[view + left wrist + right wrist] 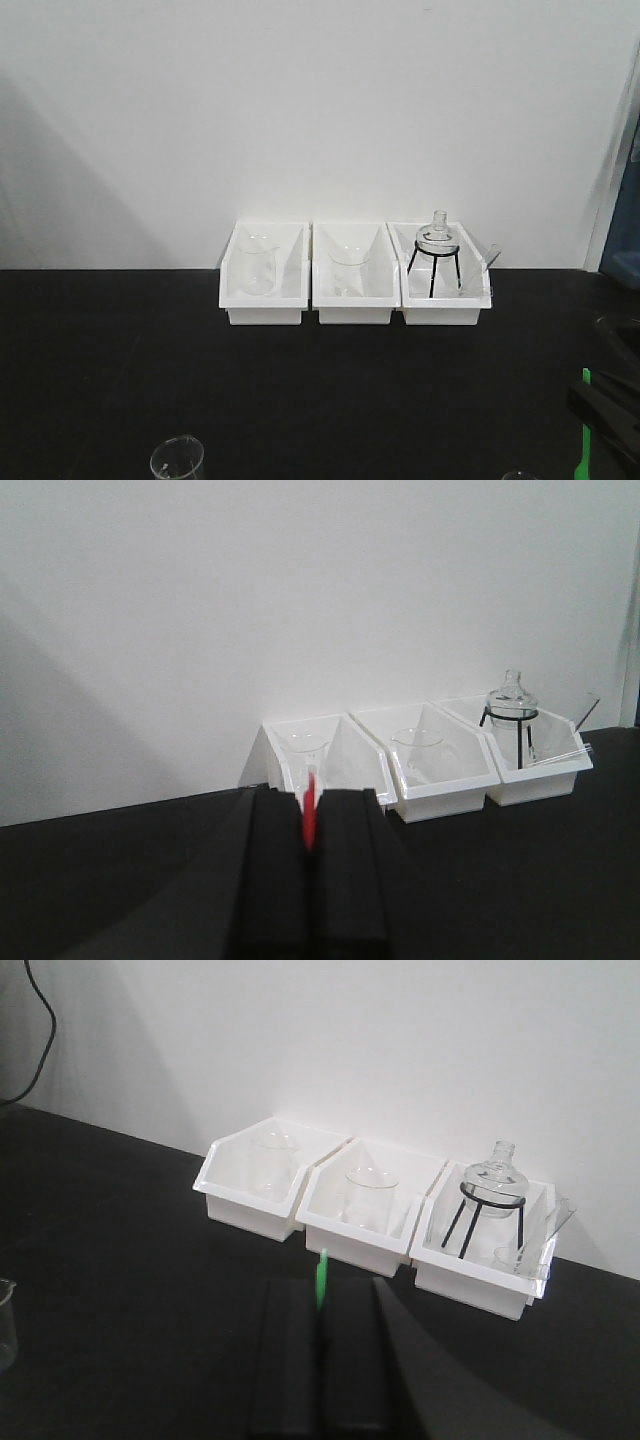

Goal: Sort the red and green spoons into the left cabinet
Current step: 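Lift both spoons up out of their glass beakers, then drive the base away from the bench holding both spoons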

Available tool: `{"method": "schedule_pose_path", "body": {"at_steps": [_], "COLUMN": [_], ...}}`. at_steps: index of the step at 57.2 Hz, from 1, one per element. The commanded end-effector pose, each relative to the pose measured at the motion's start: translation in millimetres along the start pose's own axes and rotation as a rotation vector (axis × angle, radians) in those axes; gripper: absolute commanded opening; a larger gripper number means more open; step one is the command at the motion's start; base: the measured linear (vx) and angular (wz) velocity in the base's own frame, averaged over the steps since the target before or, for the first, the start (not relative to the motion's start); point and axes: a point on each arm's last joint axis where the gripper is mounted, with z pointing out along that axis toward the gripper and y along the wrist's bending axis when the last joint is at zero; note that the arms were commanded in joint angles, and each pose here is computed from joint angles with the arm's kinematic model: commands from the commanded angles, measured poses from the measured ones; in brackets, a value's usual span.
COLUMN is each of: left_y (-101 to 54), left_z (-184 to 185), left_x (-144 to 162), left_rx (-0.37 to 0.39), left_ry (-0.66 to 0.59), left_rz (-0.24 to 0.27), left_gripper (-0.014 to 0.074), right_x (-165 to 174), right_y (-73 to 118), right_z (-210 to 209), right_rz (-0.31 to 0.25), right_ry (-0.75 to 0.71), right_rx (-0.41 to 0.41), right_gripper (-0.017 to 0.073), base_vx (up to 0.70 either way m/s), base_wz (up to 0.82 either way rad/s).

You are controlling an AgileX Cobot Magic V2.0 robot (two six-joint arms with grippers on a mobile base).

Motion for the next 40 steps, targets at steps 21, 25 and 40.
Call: {"method": "schedule_pose_path", "body": {"at_steps": [21,25,40], "left_y": [-2.9,-2.9,-2.9], "left_z": [-1.0,-1.0,-1.0], "left_x": [-15.2,-15.2,-15.2], "left_rx": [0.032,0.032,0.032], "left_ry": [-0.093,-0.093,-0.093], "left_rz": [-0.014,-0.014,-0.014], "left_gripper": [-0.0006,-0.0006,-0.0006], "right_x": [-13.4,-13.4,-13.4], "right_y": [0.9,0.9,0.9], "right_z": [-0.6,-0.6,-0.6], "right_rz": [0.006,0.006,0.006], "right_ry": [-0.067,-0.067,-0.067], "right_rx": [-0.021,-0.021,-0.021], "right_gripper": [-0.0006,-0.0006,-0.0006], "base_vx": [-0.05,-0.11,-0.16], "base_wz": [0.07,0.13,0.12]}}
